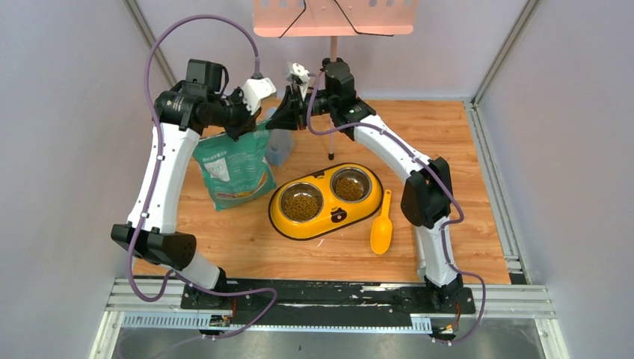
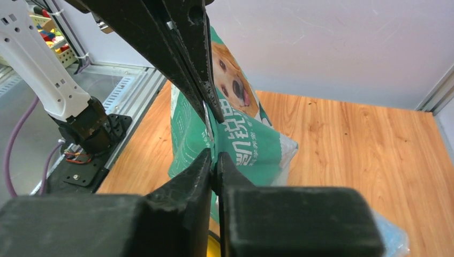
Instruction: Serve the pet food
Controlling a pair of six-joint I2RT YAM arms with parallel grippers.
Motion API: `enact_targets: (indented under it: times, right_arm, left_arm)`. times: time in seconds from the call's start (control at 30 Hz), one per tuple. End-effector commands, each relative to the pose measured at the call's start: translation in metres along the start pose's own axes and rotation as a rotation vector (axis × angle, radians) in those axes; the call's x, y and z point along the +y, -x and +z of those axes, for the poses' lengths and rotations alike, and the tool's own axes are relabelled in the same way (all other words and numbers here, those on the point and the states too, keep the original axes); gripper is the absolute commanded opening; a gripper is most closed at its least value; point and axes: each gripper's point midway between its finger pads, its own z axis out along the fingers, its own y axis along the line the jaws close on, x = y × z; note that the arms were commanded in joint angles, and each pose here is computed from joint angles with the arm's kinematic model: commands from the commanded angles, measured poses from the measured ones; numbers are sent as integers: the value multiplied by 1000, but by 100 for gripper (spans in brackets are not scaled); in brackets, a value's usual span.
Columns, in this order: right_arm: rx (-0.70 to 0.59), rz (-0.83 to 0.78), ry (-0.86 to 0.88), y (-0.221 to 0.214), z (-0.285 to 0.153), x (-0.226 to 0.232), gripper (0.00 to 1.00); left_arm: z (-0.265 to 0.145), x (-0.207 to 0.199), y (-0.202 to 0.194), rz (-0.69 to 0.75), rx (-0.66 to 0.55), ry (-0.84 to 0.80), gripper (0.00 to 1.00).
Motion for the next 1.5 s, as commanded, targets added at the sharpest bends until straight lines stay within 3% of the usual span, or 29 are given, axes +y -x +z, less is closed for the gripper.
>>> enact_targets:
  times: [0.0, 0.07, 0.23, 0.3, 0.37, 0.4, 0.47, 0.57, 0.6, 0.67, 0.7, 0.73, 0.8, 0.9, 0.97, 1.0, 1.03, 1.1, 1.13, 1.23, 1.33, 1.4, 1.43, 1.47]
  right_arm:
    - [-26, -90, 13, 29, -6, 10, 0]
    - [-25, -90, -10, 29, -8, 6, 0]
    - [-30, -96, -42, 35, -15, -2, 0]
    - [-29, -94, -43, 34, -16, -2, 0]
    - [-29, -92, -46, 33, -17, -2, 0]
    - [-29, -88, -45, 33, -16, -2, 0]
    - [-28, -84, -45, 31, -16, -3, 0]
    - [-28, -83, -46, 32, -16, -3, 0]
    - [-28, -84, -46, 32, -16, -3, 0]
    - [-28, -82, -48, 31, -16, -4, 0]
    - [-28, -83, -50, 31, -16, -4, 0]
    - [-28, -80, -50, 31, -16, -4, 0]
    - [-28, -80, -51, 31, -16, -4, 0]
    - [-26, -77, -55, 29, -16, -5, 0]
    - [-26, -76, -58, 28, -16, -6, 0]
    - [-26, -75, -60, 28, -16, -6, 0]
    - [-26, -74, -62, 28, -16, -6, 0]
    - [-25, -73, -63, 28, -16, -6, 0]
    - [-25, -72, -63, 28, -17, -6, 0]
    - [-24, -72, -65, 28, -17, -6, 0]
    - [-25, -72, -64, 29, -17, -5, 0]
    - [-26, -76, -67, 29, -17, -6, 0]
    - [-26, -77, -70, 30, -17, -7, 0]
    - [-27, -79, -71, 30, -17, -7, 0]
  left_arm:
    - [-14, 5, 19, 55, -64, 48, 0]
    - [-14, 5, 17, 56, -55, 52, 0]
    - [-25, 15, -2, 96, 49, 122, 34]
    - [-31, 18, -10, 113, 85, 153, 38]
    - [-36, 14, -16, 130, 101, 149, 24]
    - [-38, 13, -15, 141, 102, 145, 8]
    - [-42, 5, -17, 137, 106, 104, 0]
    - [-42, -1, -18, 64, 122, 74, 0]
    - [-45, 7, -18, 54, 131, 121, 16]
    - [-50, 14, -20, 45, 138, 171, 25]
    - [-52, 15, -20, 60, 139, 176, 20]
    - [-55, 15, -21, 59, 131, 182, 5]
    - [-58, 7, -23, 57, 108, 132, 0]
    - [-58, 3, -26, -3, 117, 111, 0]
    - [-59, 9, -30, -23, 143, 144, 17]
    - [-60, 10, -32, -18, 150, 155, 17]
    - [-61, 11, -33, 0, 152, 157, 6]
    - [-63, 9, -34, 25, 145, 155, 0]
    - [-66, 8, -32, 34, 139, 159, 0]
    - [-69, 12, -35, 29, 157, 188, 13]
    - [-73, 12, -41, 56, 186, 187, 2]
    - [-78, 11, -45, 60, 206, 192, 11]
    - [-80, 13, -48, 58, 222, 205, 26]
    - [-81, 13, -50, 67, 230, 207, 27]
